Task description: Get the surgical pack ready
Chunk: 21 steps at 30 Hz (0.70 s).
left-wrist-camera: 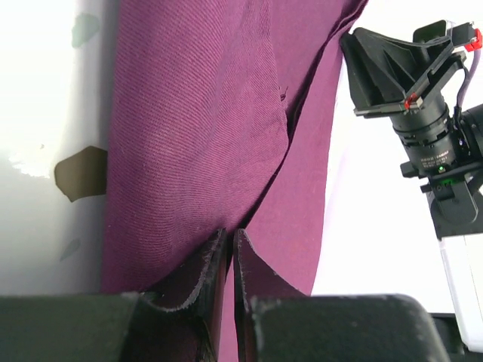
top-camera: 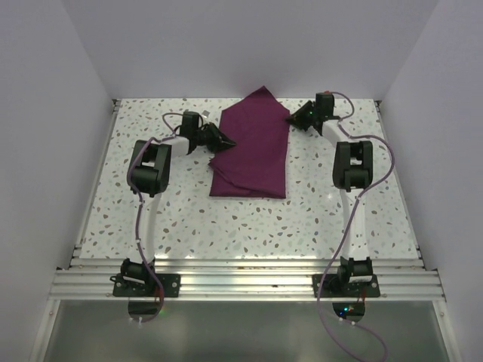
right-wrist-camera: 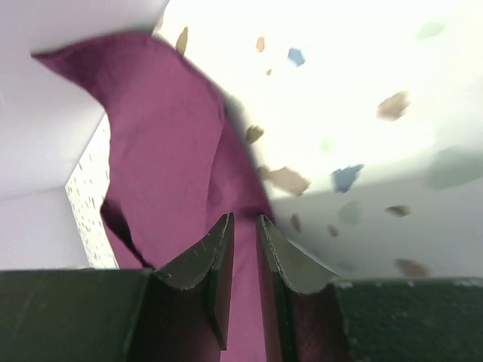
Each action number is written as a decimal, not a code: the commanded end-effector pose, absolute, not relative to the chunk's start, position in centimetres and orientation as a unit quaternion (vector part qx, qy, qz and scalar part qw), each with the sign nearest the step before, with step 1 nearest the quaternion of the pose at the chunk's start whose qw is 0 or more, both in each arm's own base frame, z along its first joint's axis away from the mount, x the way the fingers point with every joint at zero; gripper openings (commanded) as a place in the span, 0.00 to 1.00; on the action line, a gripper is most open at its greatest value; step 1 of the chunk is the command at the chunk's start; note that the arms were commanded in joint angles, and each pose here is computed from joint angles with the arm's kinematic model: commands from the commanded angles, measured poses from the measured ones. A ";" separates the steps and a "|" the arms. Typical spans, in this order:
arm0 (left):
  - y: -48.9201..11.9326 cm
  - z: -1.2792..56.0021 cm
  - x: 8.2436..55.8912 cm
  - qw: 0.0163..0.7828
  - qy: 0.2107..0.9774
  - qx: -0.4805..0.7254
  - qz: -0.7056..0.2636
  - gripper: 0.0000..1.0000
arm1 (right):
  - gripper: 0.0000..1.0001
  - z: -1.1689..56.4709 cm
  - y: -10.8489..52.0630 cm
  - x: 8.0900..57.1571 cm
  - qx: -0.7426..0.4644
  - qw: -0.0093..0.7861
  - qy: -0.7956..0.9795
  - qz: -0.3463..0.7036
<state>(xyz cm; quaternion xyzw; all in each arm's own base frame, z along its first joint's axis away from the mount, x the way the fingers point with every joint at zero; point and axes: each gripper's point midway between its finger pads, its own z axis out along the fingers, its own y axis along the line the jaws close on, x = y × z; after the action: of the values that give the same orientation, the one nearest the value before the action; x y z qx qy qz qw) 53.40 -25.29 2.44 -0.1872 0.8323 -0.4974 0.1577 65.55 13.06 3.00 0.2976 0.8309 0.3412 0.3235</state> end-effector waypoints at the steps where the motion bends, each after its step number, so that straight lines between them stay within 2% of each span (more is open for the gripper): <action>1: -24.0 0.8 53.0 0.154 0.844 -0.204 -0.472 0.13 | 0.24 -0.9 10.5 64.6 0.310 0.297 0.854 0.293; 9: -24.0 2.1 54.0 0.169 0.838 -0.192 -0.482 0.14 | 0.24 0.8 12.3 65.5 0.291 0.296 0.839 0.353; 10: -24.2 2.8 54.6 0.177 0.834 -0.187 -0.487 0.14 | 0.23 3.5 12.7 66.2 0.274 0.325 0.825 0.371; 17: -23.8 4.5 58.3 0.212 0.794 -0.211 -0.530 0.15 | 0.21 10.1 15.8 65.8 0.220 0.360 0.794 0.438; 21: -23.6 3.3 60.1 0.214 0.778 -0.234 -0.542 0.15 | 0.20 9.0 16.0 64.6 0.237 0.347 0.793 0.441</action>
<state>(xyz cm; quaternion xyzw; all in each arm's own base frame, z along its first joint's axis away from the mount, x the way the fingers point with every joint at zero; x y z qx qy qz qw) 57.38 -24.48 2.67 -0.2171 0.8030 -0.5239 0.1832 65.03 14.41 3.51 0.2627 0.8158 0.4001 0.3248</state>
